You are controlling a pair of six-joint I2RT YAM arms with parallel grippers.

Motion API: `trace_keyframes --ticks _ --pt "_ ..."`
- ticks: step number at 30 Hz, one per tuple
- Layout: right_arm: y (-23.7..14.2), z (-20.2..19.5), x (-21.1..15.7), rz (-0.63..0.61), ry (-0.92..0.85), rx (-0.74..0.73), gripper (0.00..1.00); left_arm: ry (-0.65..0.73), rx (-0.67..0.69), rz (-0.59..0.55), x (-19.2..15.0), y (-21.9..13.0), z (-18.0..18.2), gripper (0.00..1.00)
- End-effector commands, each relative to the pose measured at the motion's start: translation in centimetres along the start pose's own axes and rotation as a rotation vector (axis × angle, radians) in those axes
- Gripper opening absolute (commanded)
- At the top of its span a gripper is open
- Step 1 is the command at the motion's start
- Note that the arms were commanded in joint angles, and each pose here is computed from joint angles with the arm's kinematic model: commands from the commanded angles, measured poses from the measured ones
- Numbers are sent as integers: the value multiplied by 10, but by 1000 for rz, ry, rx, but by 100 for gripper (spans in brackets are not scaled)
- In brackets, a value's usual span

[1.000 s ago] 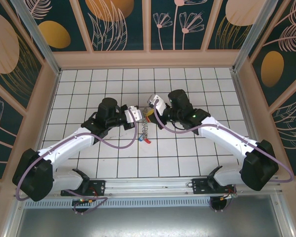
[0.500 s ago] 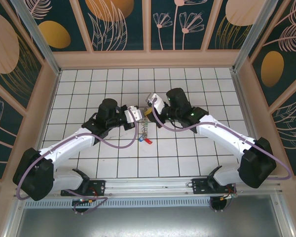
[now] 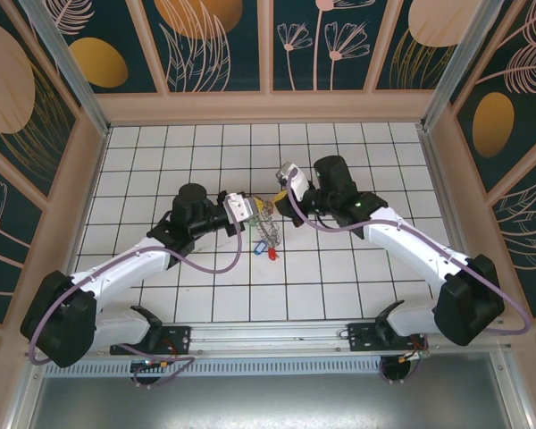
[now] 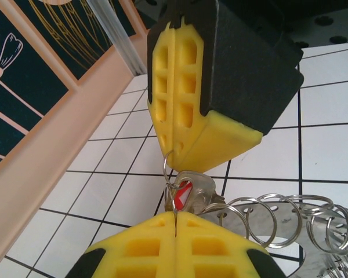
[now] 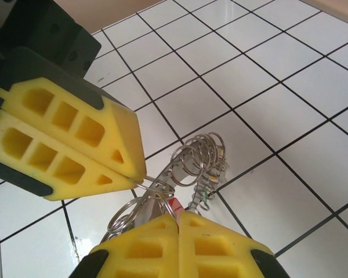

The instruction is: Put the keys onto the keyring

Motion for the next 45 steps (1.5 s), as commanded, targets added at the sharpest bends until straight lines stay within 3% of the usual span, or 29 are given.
trace_keyframes --ticks 1,12,28,32,45 --pt "-7 -5 1 -33 37 -10 0 10 -3 -134 17 -5 1 0" --pt "-9 0 -7 -44 158 255 0 -39 -12 -198 17 0 1 0" --pt "-9 -21 -12 -17 266 246 0 -64 -34 -241 13 3 -2 0" --pt "-10 -19 -10 -24 257 269 10 -63 -39 -243 14 2 -2 0" --pt "-18 -21 -6 -43 200 198 27 -63 -43 -246 14 2 -3 0"
Point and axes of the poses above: each hand's point on the last joint's axis, 136 mm out from that joint toward the fingers, its own y axis out along the fingers, its own z axis along the line the jaws close on, x = y × z, the point moved 10 cm from there along -y, back along the fingers, and after that the axes turned 4 degrees about y, right-handed, at the moved point
